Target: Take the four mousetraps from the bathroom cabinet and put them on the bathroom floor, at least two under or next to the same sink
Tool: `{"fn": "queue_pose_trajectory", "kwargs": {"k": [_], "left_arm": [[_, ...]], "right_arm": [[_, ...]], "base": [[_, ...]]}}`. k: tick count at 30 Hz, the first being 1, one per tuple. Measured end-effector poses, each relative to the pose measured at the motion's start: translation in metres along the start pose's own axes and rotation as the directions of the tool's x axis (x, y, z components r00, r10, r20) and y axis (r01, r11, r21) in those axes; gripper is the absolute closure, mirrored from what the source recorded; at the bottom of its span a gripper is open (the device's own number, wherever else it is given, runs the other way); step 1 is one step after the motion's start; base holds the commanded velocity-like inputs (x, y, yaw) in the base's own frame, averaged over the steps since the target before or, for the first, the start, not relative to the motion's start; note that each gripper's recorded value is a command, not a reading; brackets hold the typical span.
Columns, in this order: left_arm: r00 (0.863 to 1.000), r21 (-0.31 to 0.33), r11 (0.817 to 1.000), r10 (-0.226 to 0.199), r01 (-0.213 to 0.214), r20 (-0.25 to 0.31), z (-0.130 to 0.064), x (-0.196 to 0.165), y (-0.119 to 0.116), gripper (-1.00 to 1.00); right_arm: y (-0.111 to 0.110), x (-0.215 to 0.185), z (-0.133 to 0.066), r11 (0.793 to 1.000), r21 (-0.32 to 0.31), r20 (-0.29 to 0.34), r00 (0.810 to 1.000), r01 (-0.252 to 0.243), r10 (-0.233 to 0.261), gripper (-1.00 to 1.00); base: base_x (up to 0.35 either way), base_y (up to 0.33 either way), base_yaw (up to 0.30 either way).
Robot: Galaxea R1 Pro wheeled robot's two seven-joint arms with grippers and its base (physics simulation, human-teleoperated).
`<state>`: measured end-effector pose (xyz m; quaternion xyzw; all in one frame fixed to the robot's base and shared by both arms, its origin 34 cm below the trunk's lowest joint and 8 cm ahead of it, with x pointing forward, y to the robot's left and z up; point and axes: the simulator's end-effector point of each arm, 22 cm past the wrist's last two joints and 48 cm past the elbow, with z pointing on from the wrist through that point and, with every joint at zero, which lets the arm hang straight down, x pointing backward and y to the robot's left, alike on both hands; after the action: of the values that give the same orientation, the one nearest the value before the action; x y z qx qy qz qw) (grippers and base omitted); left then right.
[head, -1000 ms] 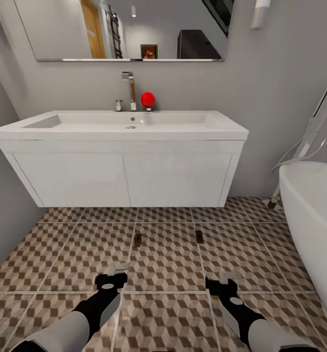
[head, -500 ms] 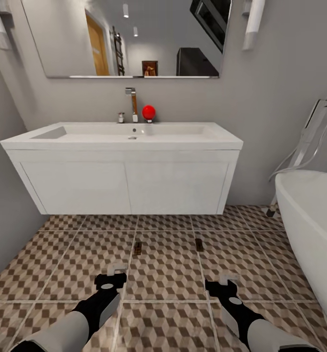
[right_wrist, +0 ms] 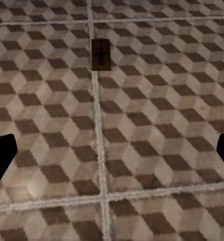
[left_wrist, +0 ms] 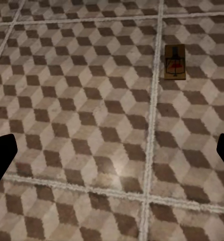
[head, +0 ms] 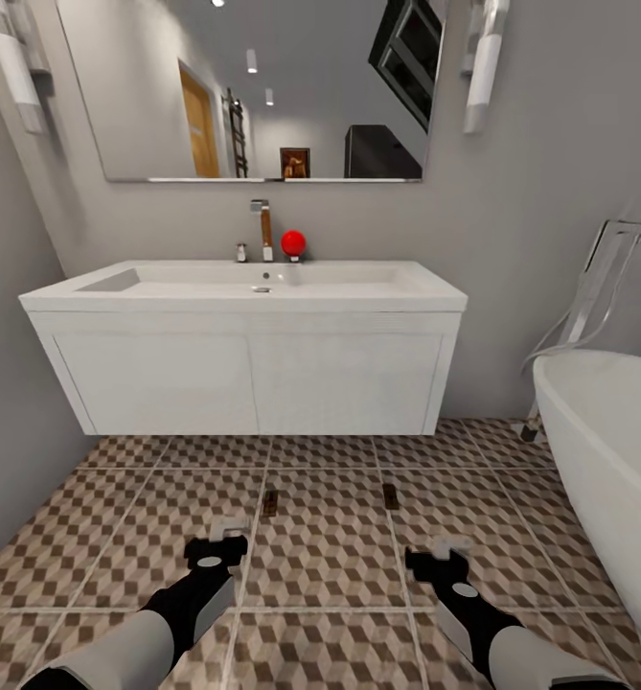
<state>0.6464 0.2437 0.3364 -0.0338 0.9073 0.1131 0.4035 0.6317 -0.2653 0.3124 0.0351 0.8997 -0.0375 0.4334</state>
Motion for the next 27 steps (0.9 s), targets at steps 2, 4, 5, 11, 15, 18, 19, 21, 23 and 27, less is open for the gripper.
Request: {"fn": "queue_pose_trajectory", "kwargs": {"k": [2, 4, 5, 11, 15, 18, 19, 21, 23, 27], "left_arm": [[1.0, -0.001, 1.0, -0.002, 0.002, 0.006, -0.002, -0.003, 0.001, -1.0], [1.0, -0.002, 1.0, -0.003, 0.003, 0.013, -0.004, -0.007, 0.002, -1.0], [1.0, -0.003, 1.0, -0.004, 0.004, 0.016, -0.005, -0.009, 0.003, -1.0], [0.999, -0.007, 1.0, -0.015, 0.015, 0.037, -0.012, -0.02, 0.006, -1.0], [0.999, -0.01, 0.999, -0.032, 0.032, 0.043, -0.016, -0.026, 0.01, -1.0], [0.998, -0.018, 0.998, -0.058, 0.058, 0.034, -0.018, -0.024, 0.015, -1.0], [0.997, -0.022, 0.997, -0.067, 0.068, 0.029, -0.018, -0.023, 0.018, -1.0], [0.996, -0.034, 0.996, -0.086, 0.087, 0.015, -0.018, -0.018, 0.026, -1.0], [0.994, -0.05, 0.993, -0.105, 0.105, -0.002, -0.019, -0.011, 0.036, -1.0], [0.991, -0.074, 0.989, -0.133, 0.131, -0.025, -0.02, -0.002, 0.051, -1.0]], "right_arm": [[-0.002, -0.004, -0.002, 1.0, 0.001, 0.007, 1.0, 0.0, 0.0, -1.0], [-0.002, -0.009, -0.003, 1.0, 0.002, 0.015, 1.0, 0.0, 0.0, -1.0], [-0.003, -0.01, -0.004, 1.0, 0.002, 0.018, 1.0, 0.0, 0.0, -1.0], [-0.006, -0.016, -0.01, 1.0, 0.005, 0.026, 1.0, 0.001, -0.001, -1.0], [-0.007, -0.017, -0.015, 1.0, 0.005, 0.026, 1.0, 0.002, -0.002, -1.0], [-0.008, -0.015, -0.018, 1.0, 0.006, 0.021, 1.0, 0.003, -0.003, -1.0], [-0.009, -0.015, -0.019, 1.0, 0.006, 0.019, 1.0, 0.004, -0.004, -1.0], [-0.009, -0.013, -0.022, 1.0, 0.006, 0.015, 1.0, 0.005, -0.005, -1.0], [-0.01, -0.012, -0.024, 1.0, 0.006, 0.012, 1.0, 0.006, -0.006, -1.0], [-0.011, -0.016, -0.028, 1.0, 0.006, 0.016, 1.0, 0.007, -0.007, -1.0]], "base": [[0.0, 0.0, 0.0], [0.0, 0.0, 0.0], [0.0, 0.0, 0.0], [0.0, 0.0, 0.0], [0.0, 0.0, 0.0], [0.0, 0.0, 0.0], [0.0, 0.0, 0.0], [0.0, 0.0, 0.0], [0.0, 0.0, 0.0], [0.0, 0.0, 0.0]]}}
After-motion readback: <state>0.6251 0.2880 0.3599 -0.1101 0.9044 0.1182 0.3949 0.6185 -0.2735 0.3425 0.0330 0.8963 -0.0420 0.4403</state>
